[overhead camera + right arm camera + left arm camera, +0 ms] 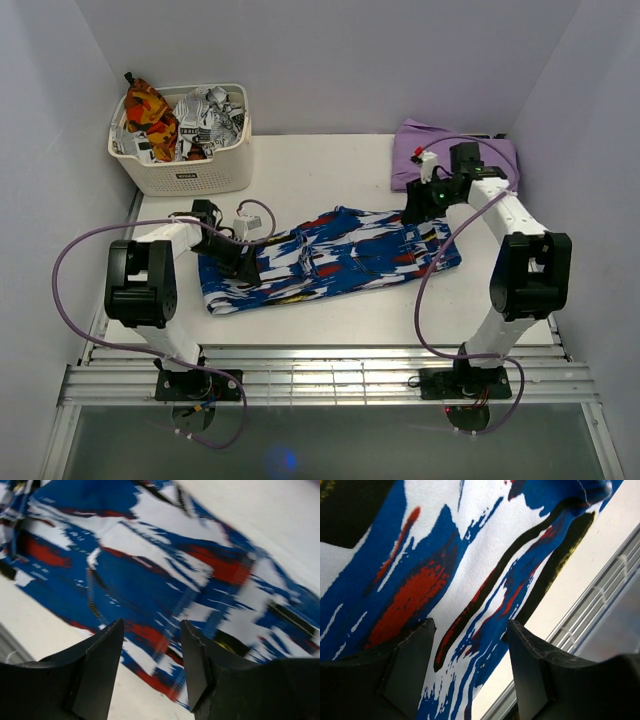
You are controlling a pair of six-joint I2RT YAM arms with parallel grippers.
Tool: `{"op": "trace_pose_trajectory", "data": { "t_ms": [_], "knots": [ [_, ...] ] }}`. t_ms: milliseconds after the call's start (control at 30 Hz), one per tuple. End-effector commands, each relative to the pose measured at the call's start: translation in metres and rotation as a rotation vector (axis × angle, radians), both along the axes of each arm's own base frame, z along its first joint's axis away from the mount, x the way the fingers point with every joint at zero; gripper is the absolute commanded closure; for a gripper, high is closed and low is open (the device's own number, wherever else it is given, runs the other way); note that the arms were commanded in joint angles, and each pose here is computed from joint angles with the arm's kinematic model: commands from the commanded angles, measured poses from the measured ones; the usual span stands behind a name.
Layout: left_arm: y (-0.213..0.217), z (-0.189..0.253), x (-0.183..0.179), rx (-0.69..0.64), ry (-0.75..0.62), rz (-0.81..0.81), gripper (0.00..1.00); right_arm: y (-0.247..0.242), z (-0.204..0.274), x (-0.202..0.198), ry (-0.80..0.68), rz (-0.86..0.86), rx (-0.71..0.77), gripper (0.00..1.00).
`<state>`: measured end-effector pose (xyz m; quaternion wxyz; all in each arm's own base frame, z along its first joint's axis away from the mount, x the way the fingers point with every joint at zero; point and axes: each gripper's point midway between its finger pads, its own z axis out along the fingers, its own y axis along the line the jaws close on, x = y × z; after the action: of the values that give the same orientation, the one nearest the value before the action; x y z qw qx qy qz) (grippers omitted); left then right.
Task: Fold and stack the trousers
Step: Fold the trousers
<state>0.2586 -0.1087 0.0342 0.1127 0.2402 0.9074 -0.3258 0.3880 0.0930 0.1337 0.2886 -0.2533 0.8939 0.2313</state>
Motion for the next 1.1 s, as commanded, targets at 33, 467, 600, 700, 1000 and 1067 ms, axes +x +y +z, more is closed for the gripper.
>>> {"op": "trace_pose_trajectory", "data": {
  "t_ms": [33, 467, 600, 700, 1000, 1067],
  "knots": [
    [0.012, 0.021, 0.013, 0.024, -0.194, -0.115, 0.29, 0.043, -0.039, -0.031, 0.138, 0.112, 0.109, 0.49],
    [-0.083, 0.025, 0.030, 0.285, -0.533, -0.151, 0.36, 0.014, -0.123, -0.076, 0.348, -0.032, -0.038, 0.78],
    [-0.102, 0.013, 0.023, 0.335, -0.575, -0.193, 0.33, 0.015, -0.119, -0.085, 0.362, -0.044, -0.020, 0.82],
    [-0.112, 0.007, 0.021, 0.341, -0.571, -0.207, 0.30, 0.016, -0.117, -0.087, 0.365, -0.048, -0.013, 0.82],
    [-0.120, 0.000, 0.017, 0.354, -0.584, -0.225, 0.32, 0.014, -0.116, -0.086, 0.355, -0.053, -0.027, 0.82],
    [-0.117, 0.000, 0.023, 0.375, -0.606, -0.202, 0.41, 0.014, -0.116, -0.086, 0.356, -0.050, -0.028, 0.82]
  ]
}}
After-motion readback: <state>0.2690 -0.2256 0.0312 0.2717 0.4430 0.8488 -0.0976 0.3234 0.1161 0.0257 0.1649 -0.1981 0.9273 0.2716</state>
